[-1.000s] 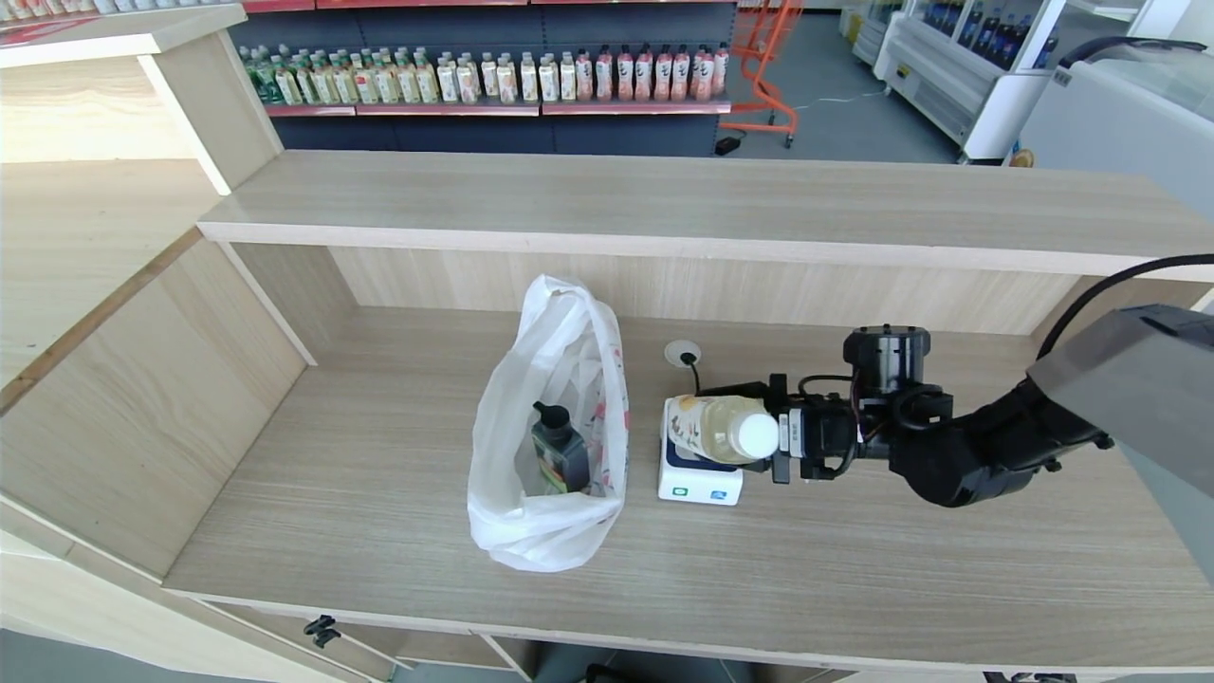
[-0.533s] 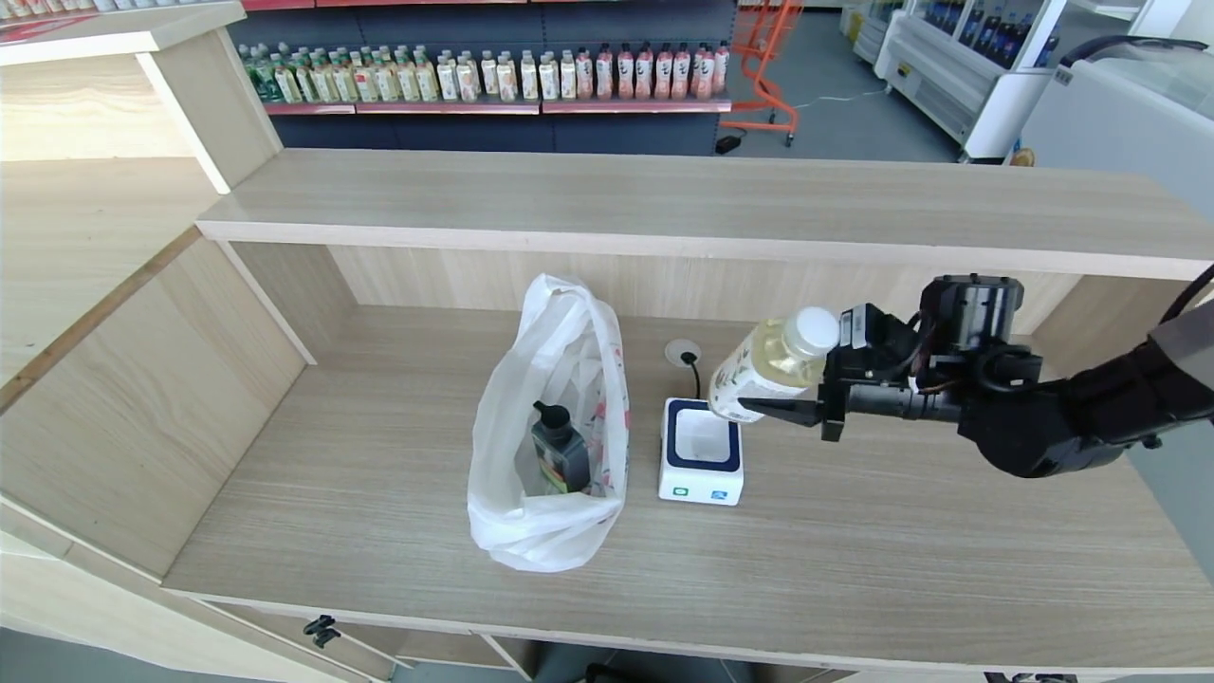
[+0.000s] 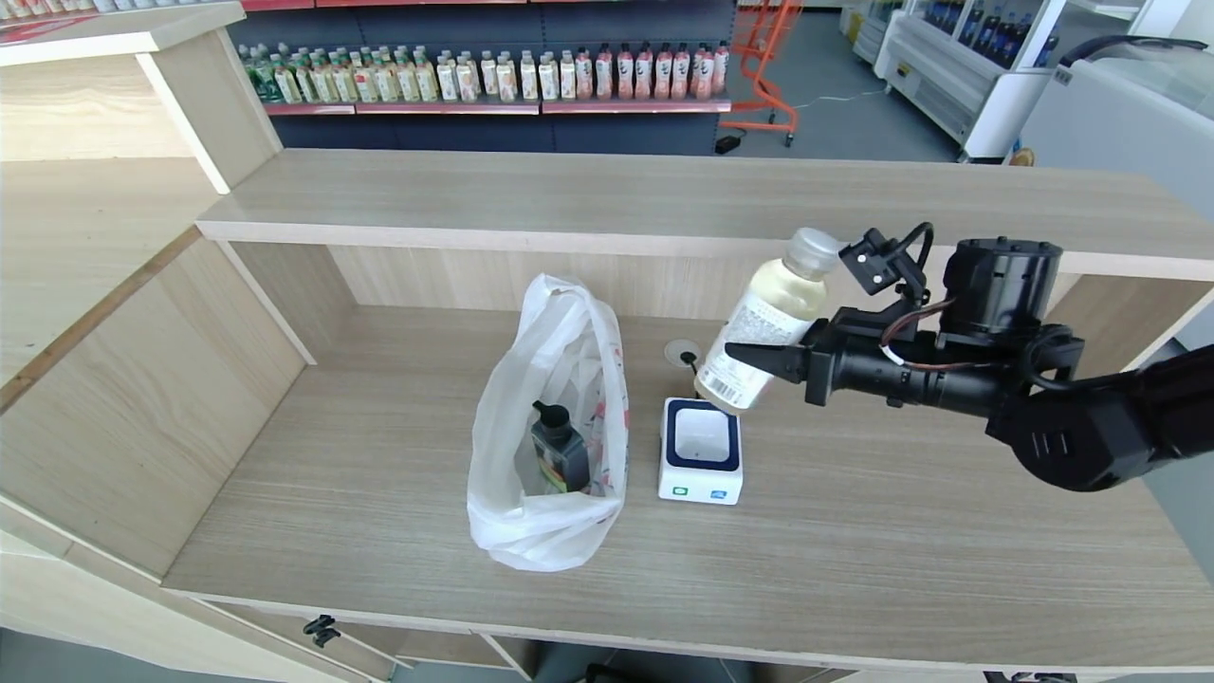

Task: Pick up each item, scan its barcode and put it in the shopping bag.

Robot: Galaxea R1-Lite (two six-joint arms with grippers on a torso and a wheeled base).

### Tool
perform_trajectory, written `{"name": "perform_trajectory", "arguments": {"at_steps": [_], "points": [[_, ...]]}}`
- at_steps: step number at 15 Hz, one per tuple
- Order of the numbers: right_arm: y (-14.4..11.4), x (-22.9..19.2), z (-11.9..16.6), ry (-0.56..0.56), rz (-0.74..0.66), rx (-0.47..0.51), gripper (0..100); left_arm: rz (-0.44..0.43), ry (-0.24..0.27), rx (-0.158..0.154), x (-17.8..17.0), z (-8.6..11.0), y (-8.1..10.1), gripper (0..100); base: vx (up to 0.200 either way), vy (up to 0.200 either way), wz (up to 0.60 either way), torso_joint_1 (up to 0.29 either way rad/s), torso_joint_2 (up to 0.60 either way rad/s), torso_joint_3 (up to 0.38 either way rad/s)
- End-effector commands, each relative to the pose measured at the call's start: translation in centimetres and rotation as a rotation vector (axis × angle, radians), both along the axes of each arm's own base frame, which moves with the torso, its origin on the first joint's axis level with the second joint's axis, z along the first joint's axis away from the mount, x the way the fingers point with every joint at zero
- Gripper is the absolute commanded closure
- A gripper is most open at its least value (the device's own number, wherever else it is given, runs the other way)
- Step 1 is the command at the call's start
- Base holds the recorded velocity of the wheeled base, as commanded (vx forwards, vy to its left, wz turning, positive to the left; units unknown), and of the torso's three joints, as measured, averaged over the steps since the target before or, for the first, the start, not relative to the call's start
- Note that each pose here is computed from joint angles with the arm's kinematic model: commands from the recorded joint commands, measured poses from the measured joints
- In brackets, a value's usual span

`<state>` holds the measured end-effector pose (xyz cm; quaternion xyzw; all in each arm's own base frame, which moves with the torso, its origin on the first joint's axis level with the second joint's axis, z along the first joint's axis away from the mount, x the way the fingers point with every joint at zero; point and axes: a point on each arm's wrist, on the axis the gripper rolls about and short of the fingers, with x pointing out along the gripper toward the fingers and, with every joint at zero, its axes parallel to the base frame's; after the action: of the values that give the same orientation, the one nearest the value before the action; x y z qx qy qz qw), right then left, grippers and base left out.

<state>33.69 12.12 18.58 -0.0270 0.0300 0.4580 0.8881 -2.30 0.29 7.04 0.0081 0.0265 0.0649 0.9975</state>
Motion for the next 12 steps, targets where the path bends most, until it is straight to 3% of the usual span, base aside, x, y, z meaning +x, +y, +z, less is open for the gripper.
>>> {"name": "perform_trajectory", "arguments": {"at_steps": [1,3,6,10,12], "points": [[4.1,1.1,-0.5,0.046,0.023,0.045,100,0.0,0.0,0.0,0.0,0.0,0.0,0,0.0,0.0,0.0,0.0,0.0,0.0],[7.1,2.2,-1.0,0.091,0.029,0.09,100,0.0,0.0,0.001,0.0,0.0,0.0,0,0.0,0.0,0.0,0.0,0.0,0.0],[10.6,3.0,-3.3,0.113,0.038,0.077,100,0.0,0.0,0.0,0.0,0.0,0.0,0,0.0,0.0,0.0,0.0,0.0,0.0],[12.9,4.5,-6.8,0.018,0.065,0.038,100,0.0,0.0,0.001,0.0,0.0,0.0,0,0.0,0.0,0.0,0.0,0.0,0.0],[13.4,5.4,-7.0,-0.014,0.067,0.033,100,0.0,0.0,0.001,0.0,0.0,0.0,0,0.0,0.0,0.0,0.0,0.0,0.0]]}}
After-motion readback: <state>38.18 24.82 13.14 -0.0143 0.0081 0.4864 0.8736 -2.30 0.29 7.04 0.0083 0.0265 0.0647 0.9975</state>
